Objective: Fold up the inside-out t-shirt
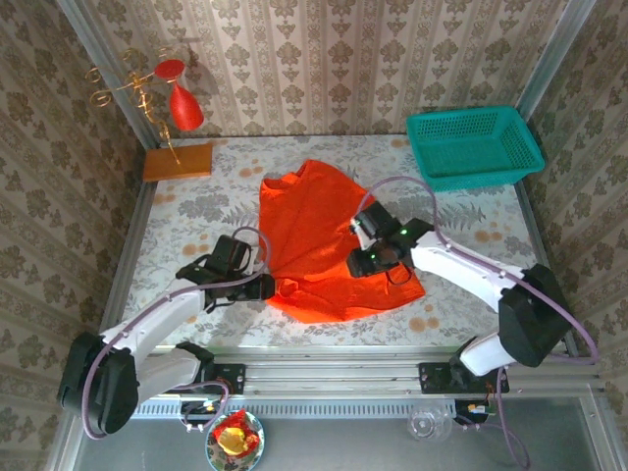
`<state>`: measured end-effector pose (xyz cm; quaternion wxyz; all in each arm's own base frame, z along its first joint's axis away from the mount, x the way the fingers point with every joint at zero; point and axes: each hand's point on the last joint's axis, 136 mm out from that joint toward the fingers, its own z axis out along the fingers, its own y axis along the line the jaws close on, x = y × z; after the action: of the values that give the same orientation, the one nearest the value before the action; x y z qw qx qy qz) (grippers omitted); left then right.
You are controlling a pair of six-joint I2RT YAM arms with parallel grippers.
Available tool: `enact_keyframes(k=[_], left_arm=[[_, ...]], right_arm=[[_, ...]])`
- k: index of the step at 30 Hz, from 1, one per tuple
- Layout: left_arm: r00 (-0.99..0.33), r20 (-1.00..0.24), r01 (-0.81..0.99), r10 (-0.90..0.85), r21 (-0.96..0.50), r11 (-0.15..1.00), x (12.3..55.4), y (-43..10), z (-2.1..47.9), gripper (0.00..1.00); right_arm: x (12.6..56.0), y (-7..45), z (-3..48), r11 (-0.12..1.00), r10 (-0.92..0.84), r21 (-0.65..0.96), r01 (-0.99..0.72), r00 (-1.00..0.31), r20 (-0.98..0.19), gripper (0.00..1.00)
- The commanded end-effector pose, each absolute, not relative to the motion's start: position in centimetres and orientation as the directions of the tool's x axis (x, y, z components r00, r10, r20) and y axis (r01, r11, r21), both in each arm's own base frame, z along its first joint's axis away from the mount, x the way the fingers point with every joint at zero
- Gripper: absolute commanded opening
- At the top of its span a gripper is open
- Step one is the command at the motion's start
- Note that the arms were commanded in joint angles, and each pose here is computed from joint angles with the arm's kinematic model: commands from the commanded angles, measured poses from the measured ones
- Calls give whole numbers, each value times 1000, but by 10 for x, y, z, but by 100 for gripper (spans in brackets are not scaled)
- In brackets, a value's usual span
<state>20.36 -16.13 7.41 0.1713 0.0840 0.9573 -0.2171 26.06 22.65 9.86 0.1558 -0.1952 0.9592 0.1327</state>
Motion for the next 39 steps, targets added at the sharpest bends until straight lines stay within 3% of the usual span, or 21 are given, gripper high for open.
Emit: enact_keyframes(k=[1,6,12,20,27,29,31,33,39], left_arm=[[-884,-449,307,128,-352,884,214,-167,110,51],[-877,-449,333,170,-315,889,214,-167,118,52],[-881,-442,336,171,-328,883,214,-171,114,50],[-878,-450,334,165,-327,884,214,-170,112,50],[-874,-454,341,175,-316,885,215,-170,114,50],[-869,-463,351,174,-327,877,215,-172,117,50],[-866,-467,360,176,-340,869,215,-176,118,50],[-865,-468,368,181,-346,863,215,-178,119,51],[-864,-467,373,189,-342,862,215,-179,118,51]], right_arm=[[243,243,84,770,-571,109,-628,-756,-320,43],[228,245,56,547,-830,-90,-832,-525,-189,47],[220,232,32,389,-921,-116,-914,-387,-35,50],[224,222,8,342,-934,-143,-929,-353,58,47],[242,230,25,365,-929,-220,-905,-369,-27,13],[248,232,36,372,-927,-239,-897,-369,-60,8],[249,235,47,377,-926,-240,-894,-367,-89,12],[249,235,52,376,-927,-234,-897,-363,-100,22],[252,221,47,371,-928,-230,-900,-371,-48,17]])
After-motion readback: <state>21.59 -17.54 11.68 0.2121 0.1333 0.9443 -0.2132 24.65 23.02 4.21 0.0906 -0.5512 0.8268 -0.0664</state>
